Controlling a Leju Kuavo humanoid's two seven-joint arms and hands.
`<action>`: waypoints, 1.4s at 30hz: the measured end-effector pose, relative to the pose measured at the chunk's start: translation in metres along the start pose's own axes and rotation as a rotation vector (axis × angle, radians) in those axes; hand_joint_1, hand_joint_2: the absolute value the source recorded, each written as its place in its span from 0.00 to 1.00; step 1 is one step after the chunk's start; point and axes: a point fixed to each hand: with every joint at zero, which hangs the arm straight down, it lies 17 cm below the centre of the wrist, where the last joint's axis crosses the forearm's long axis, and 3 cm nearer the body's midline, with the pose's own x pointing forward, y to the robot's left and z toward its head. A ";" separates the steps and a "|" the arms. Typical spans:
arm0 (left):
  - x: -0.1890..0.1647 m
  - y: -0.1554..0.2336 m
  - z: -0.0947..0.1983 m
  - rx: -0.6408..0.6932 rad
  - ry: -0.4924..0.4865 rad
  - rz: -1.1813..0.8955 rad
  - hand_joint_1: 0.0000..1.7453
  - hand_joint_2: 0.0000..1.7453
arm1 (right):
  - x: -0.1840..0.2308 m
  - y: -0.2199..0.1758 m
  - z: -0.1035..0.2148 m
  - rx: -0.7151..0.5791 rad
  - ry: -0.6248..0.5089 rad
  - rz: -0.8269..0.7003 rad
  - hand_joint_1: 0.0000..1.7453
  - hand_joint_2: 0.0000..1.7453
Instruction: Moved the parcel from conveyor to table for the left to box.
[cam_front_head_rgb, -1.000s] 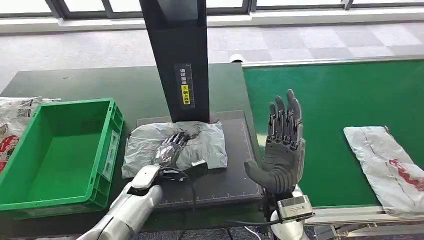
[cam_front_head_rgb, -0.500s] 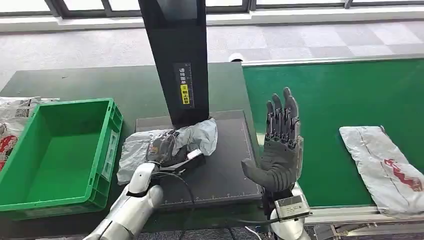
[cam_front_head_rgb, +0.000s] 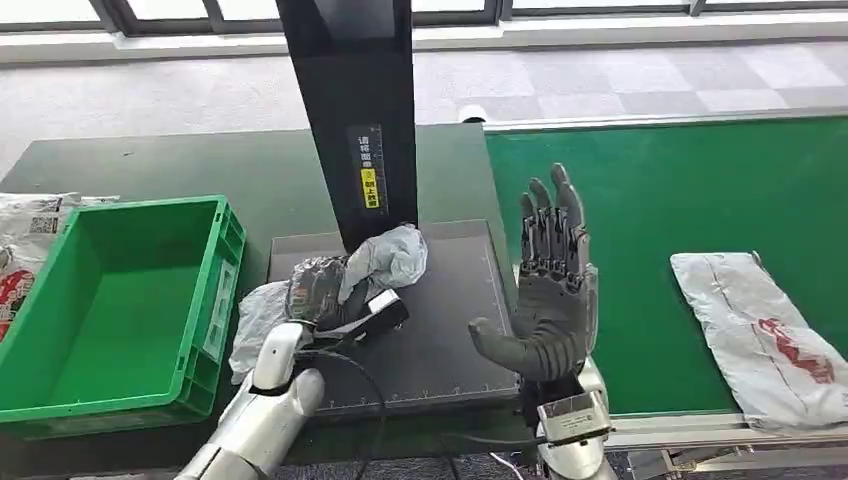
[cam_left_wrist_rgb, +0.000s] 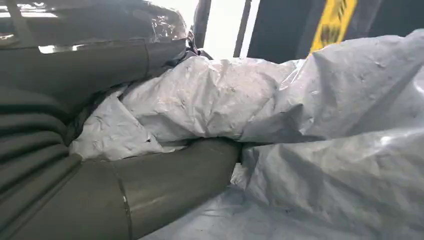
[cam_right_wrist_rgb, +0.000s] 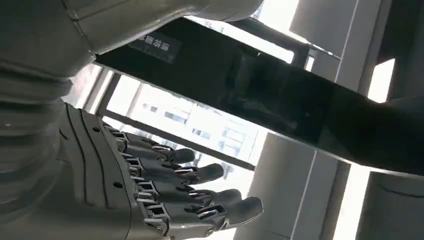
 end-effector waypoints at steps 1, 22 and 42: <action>0.000 0.005 0.000 0.020 0.002 0.008 1.00 1.00 | 0.000 -0.001 0.000 -0.005 0.001 0.001 0.00 1.00; -0.100 0.319 0.061 0.988 -0.020 0.131 1.00 1.00 | -0.010 -0.036 0.028 -0.141 0.084 0.061 0.00 1.00; -0.297 0.274 0.088 0.863 0.393 0.257 1.00 1.00 | -0.010 -0.029 0.042 -0.073 0.088 0.037 0.00 1.00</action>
